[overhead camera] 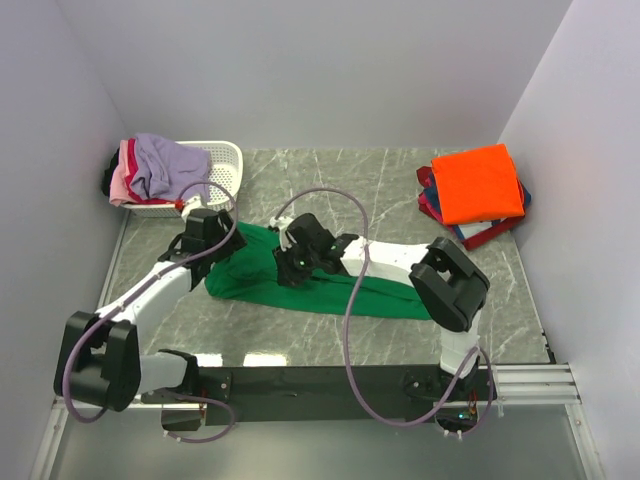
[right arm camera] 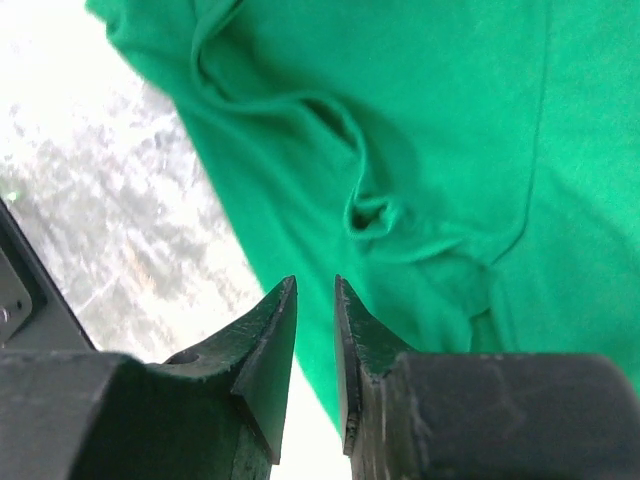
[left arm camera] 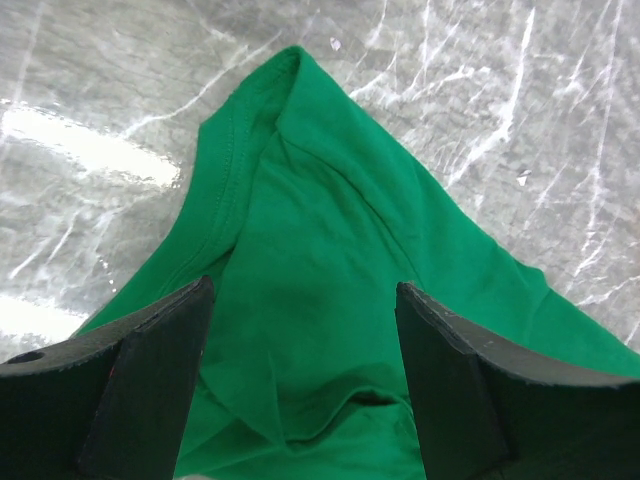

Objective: Fold and stack the t-shirts
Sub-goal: Fold the tshirt

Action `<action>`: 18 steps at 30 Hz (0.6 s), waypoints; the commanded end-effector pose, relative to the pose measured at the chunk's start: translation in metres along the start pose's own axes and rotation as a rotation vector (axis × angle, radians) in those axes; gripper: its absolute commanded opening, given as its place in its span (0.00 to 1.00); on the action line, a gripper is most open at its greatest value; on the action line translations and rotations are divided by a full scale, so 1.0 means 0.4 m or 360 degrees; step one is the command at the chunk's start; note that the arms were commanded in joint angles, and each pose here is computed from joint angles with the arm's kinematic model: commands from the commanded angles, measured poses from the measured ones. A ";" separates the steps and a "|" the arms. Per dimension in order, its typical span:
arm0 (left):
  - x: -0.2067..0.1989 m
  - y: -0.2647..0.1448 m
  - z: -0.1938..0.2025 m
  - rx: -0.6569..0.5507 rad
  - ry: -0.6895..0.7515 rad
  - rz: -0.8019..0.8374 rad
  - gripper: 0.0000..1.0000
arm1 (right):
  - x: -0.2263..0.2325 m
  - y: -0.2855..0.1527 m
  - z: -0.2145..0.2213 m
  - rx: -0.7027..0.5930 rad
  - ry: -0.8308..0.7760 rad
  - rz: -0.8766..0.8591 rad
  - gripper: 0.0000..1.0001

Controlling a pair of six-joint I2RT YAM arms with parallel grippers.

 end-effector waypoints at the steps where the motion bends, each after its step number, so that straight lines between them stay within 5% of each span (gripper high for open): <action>1: -0.034 0.019 -0.007 -0.0018 0.0000 0.0102 0.79 | 0.024 -0.045 -0.017 -0.0083 -0.0074 -0.0024 0.29; 18: -0.056 0.115 0.098 0.0230 0.0116 0.0123 0.79 | -0.036 -0.139 -0.105 -0.0374 0.0093 0.0308 0.36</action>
Point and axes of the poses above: each gripper's point midway between its finger pads, its own y axis out along the fingers, its own x axis along the line the jaws close on, z = x × y, the point moved 8 cm from there along -y, back along the fingers, and after that the axes turned 11 degrees about -y, right-handed, at the moved point
